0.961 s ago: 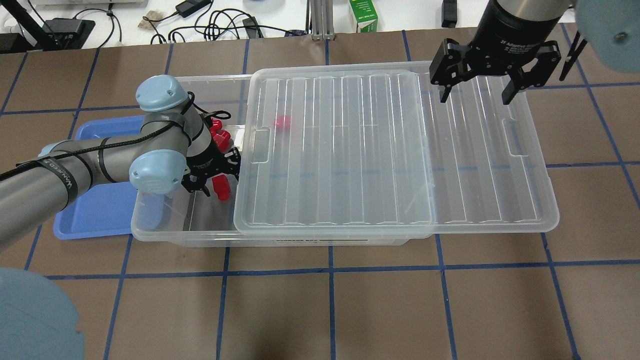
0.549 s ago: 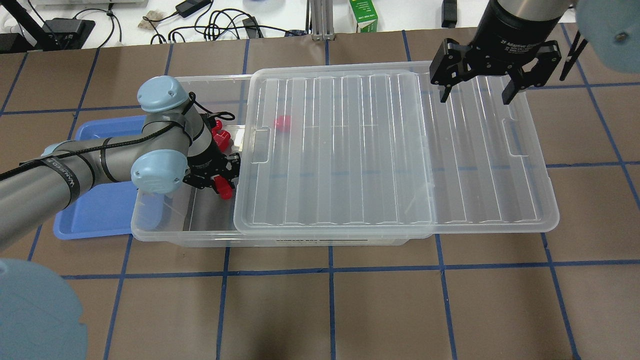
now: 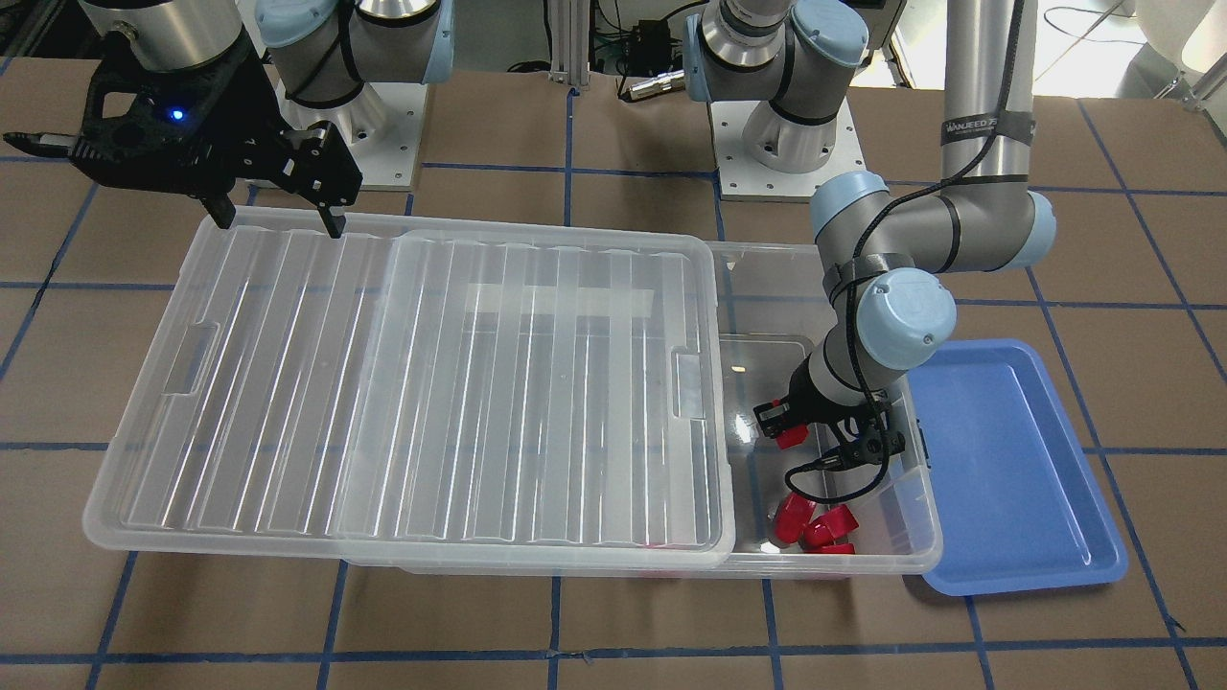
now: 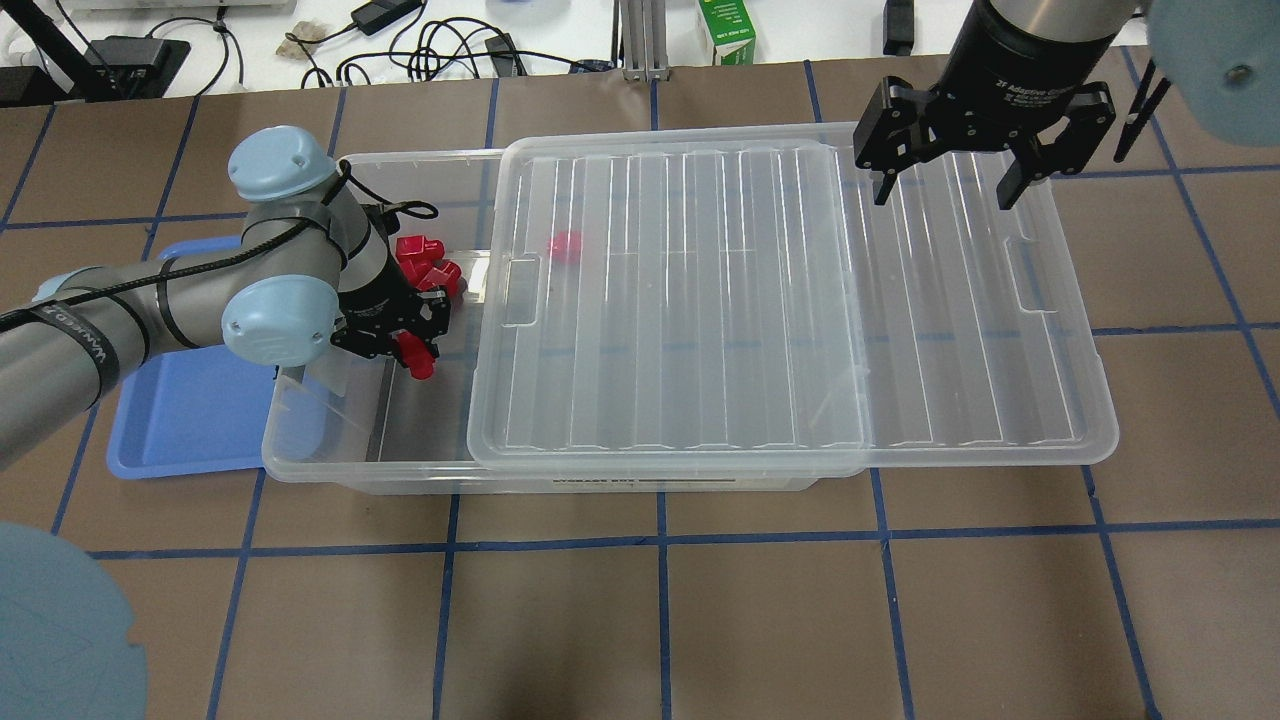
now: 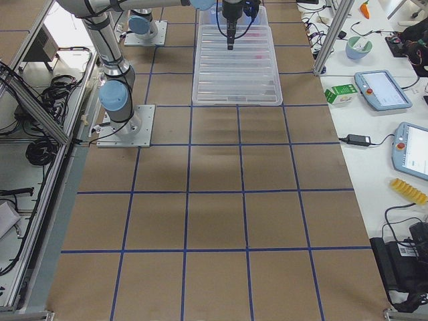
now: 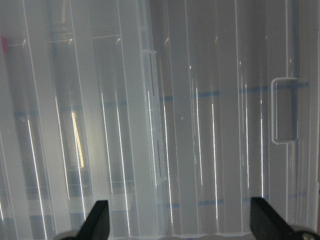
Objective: Place red block in blue tray from box
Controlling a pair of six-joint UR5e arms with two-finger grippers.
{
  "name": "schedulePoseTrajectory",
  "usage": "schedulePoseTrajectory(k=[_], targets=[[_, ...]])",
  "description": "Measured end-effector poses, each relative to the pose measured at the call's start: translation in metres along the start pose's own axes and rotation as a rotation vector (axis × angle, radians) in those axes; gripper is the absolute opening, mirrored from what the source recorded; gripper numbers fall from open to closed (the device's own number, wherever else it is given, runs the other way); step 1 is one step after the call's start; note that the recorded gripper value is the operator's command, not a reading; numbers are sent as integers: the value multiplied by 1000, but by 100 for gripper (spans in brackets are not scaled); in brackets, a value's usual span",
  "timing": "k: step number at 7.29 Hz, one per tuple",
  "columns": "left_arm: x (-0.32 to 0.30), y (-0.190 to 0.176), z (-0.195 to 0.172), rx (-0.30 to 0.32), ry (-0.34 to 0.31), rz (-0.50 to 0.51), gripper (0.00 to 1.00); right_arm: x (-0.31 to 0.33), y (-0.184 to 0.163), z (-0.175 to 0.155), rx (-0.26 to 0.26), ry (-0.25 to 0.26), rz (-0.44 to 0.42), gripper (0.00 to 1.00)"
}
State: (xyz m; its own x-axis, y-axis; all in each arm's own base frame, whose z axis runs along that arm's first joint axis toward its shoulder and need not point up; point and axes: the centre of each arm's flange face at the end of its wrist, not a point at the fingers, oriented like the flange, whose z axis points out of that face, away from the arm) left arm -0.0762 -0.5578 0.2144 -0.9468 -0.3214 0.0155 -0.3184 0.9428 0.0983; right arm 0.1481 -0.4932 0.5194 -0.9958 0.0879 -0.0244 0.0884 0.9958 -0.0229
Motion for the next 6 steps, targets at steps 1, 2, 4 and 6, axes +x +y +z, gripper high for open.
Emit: schedulePoseTrajectory(k=[1, 2, 4, 6], targets=[[3, -1, -17, -4, 3, -3, 0, -1, 0, 0, -2, -8, -1, 100], [8, 1, -32, -10, 6, 1, 0, -1, 0, 0, -2, -11, -4, 100], [16, 14, -60, -2, 8, 16, 0, -1, 0, 0, -2, -9, -7, 100], [14, 20, -105, 27, 0, 27, 0, -1, 0, 0, 0, -3, -23, 100]])
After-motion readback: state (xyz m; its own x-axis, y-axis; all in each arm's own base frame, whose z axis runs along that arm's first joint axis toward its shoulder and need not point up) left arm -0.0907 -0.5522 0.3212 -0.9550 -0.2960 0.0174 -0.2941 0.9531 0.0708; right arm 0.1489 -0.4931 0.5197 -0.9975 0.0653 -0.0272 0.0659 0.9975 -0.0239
